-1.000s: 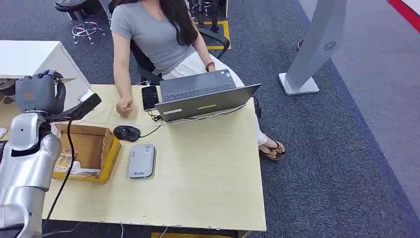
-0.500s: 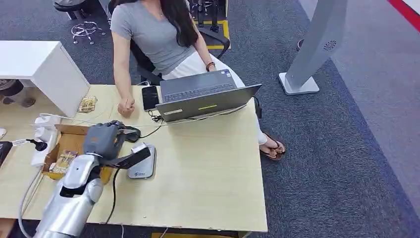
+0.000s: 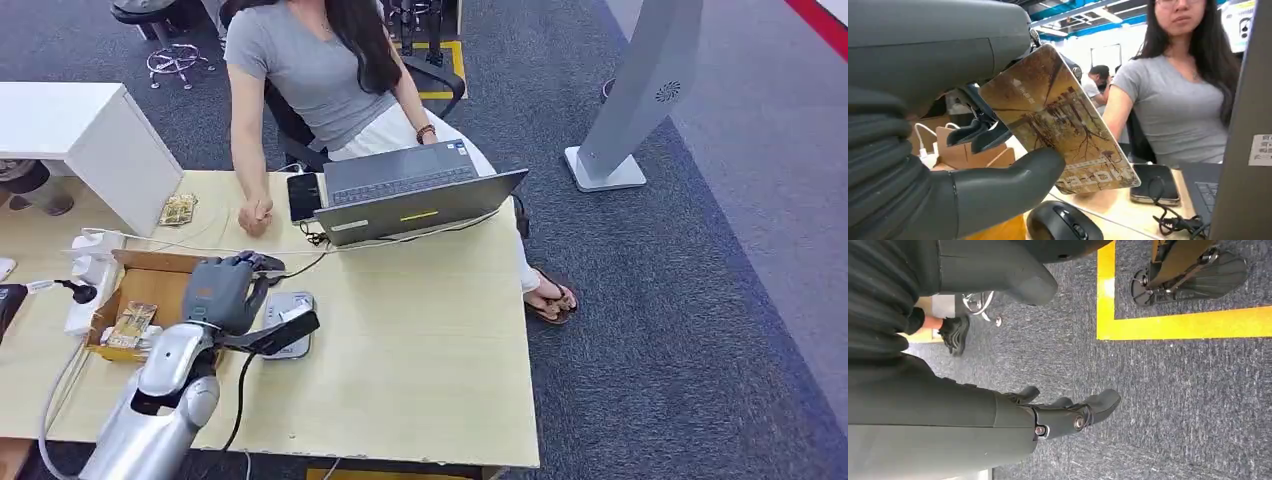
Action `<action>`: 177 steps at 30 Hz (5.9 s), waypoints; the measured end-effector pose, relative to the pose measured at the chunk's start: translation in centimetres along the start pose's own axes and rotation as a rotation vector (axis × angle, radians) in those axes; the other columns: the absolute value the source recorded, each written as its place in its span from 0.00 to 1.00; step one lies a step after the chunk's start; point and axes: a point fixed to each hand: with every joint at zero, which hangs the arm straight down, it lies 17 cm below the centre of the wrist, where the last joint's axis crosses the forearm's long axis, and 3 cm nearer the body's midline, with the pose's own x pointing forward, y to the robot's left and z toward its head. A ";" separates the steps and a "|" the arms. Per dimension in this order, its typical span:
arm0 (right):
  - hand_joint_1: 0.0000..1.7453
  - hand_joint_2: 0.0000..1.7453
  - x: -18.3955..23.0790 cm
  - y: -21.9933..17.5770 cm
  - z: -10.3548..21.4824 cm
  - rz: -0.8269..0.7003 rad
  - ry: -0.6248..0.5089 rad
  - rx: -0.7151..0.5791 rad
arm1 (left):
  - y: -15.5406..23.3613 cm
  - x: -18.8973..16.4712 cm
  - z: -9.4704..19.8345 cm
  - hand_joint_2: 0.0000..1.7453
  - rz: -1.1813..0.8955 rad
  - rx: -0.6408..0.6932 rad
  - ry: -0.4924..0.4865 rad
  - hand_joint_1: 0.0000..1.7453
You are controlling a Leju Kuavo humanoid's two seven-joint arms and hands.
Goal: Pass the card to the sensor for recognition and then transmit it.
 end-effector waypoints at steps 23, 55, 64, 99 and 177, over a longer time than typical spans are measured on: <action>0.00 1.00 -0.1 0.2 0.0 0.018 -0.002 0.015 | -7.0 -2.4 2.6 1.00 -0.014 -0.303 0.055 1.00; 0.00 1.00 -0.1 0.4 0.0 0.041 -0.005 0.027 | -9.2 -6.1 3.9 1.00 0.042 -0.384 0.092 1.00; 0.00 1.00 -0.2 0.3 0.0 0.043 -0.004 0.024 | -6.1 -5.6 2.1 1.00 0.008 -0.232 0.083 1.00; 0.00 1.00 0.7 1.5 0.3 0.096 -0.032 0.045 | 20.2 -11.8 -10.4 1.00 -0.317 0.419 0.142 0.00; 0.00 1.00 -2.1 -0.3 0.2 -0.133 0.066 -0.032 | -1.6 -13.4 19.6 1.00 -0.018 -0.173 0.270 0.00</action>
